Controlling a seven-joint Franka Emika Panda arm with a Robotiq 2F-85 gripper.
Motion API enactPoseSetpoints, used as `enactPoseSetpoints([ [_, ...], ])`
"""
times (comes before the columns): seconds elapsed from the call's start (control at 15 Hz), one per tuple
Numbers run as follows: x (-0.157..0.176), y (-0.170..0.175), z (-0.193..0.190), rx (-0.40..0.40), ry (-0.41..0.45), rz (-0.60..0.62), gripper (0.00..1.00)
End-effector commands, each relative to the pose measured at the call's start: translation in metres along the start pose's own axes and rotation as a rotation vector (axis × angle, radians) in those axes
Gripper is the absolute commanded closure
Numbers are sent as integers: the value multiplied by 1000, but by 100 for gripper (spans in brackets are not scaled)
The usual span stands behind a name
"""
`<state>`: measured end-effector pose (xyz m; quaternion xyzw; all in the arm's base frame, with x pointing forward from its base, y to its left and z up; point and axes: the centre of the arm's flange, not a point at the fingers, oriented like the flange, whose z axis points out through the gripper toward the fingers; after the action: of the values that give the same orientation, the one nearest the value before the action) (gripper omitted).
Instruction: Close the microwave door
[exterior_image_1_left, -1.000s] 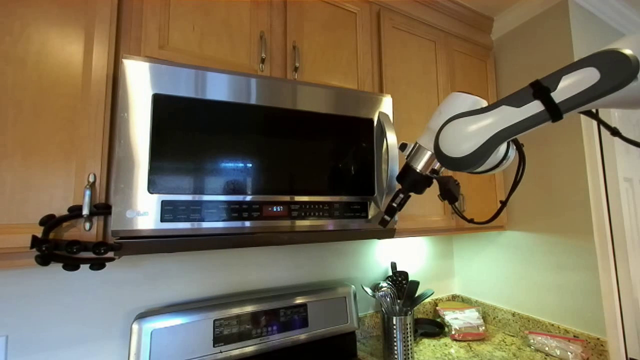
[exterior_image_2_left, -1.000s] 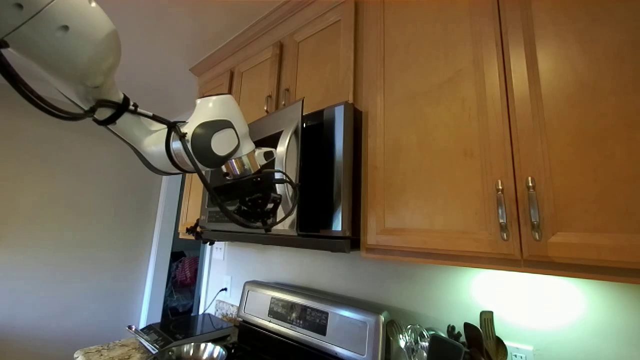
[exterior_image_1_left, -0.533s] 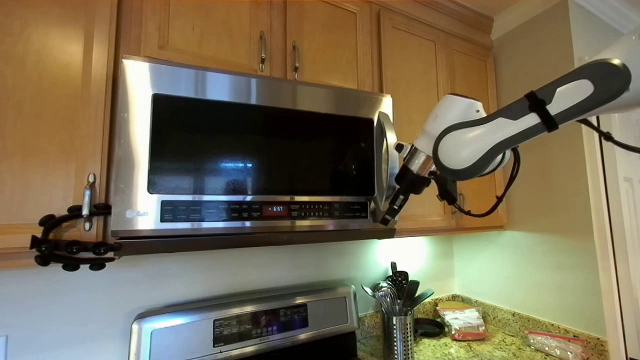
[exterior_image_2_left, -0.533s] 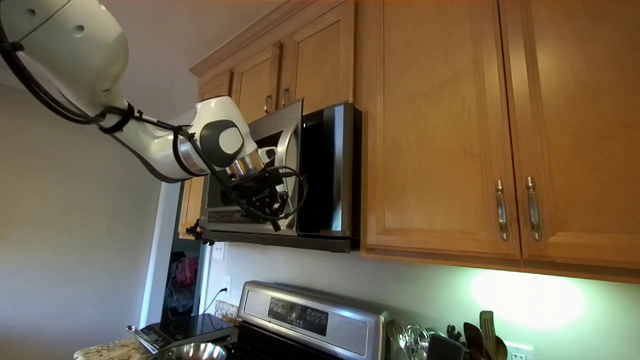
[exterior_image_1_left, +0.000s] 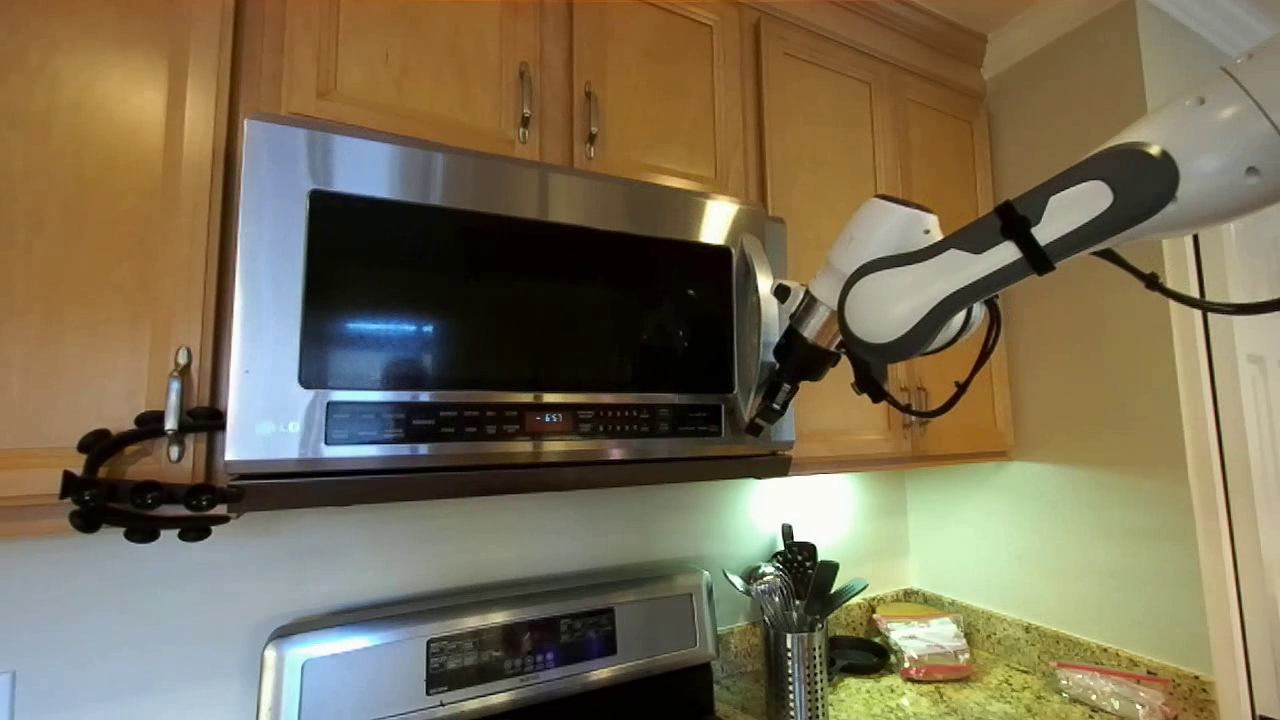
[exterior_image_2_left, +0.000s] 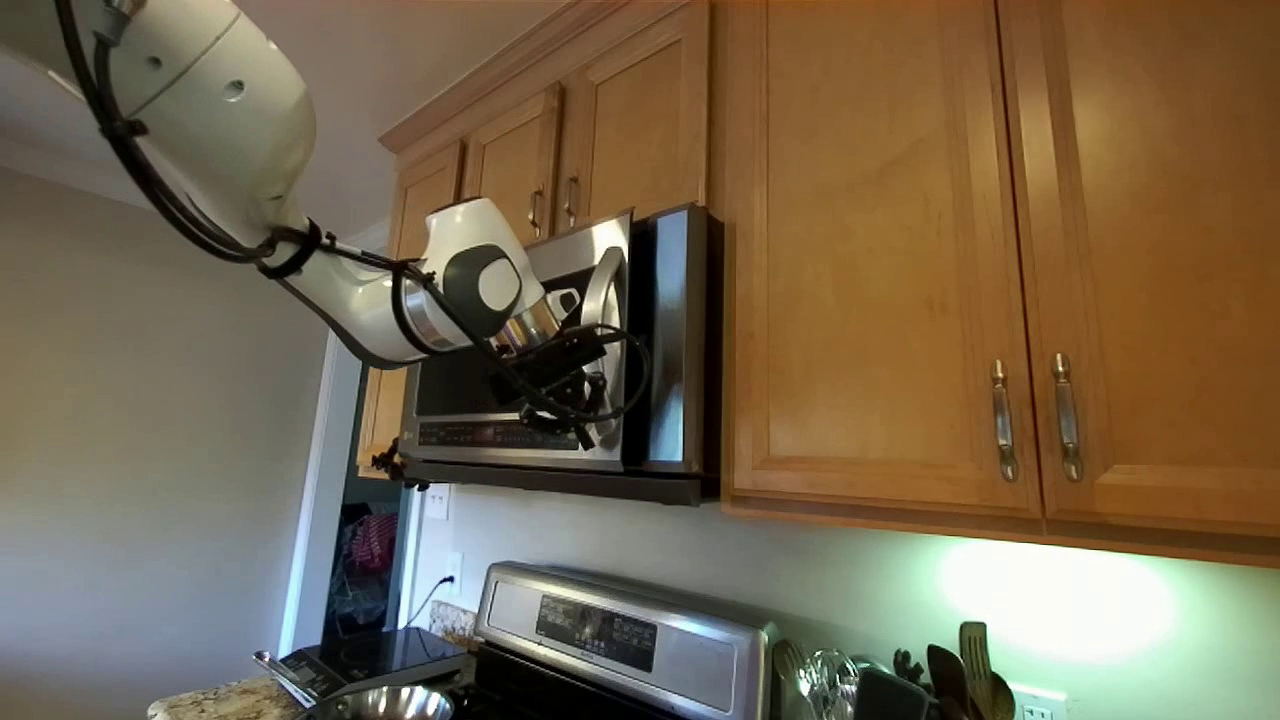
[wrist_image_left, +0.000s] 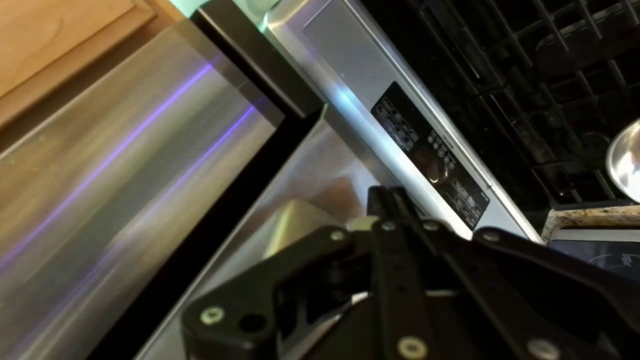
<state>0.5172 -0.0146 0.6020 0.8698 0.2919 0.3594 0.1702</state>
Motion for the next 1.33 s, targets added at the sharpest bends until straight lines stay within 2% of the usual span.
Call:
enactPoseSetpoints([
  [0.0, 11, 33, 22, -25, 32, -46, 98],
  [0.53, 10, 69, 63, 25, 59, -78, 98],
  [0.73, 8, 69, 62, 54, 56, -92, 98],
  [1.0, -2, 55, 48, 103, -65, -98, 98],
  [1.27, -18, 42, 38, 146, -191, -51, 98],
])
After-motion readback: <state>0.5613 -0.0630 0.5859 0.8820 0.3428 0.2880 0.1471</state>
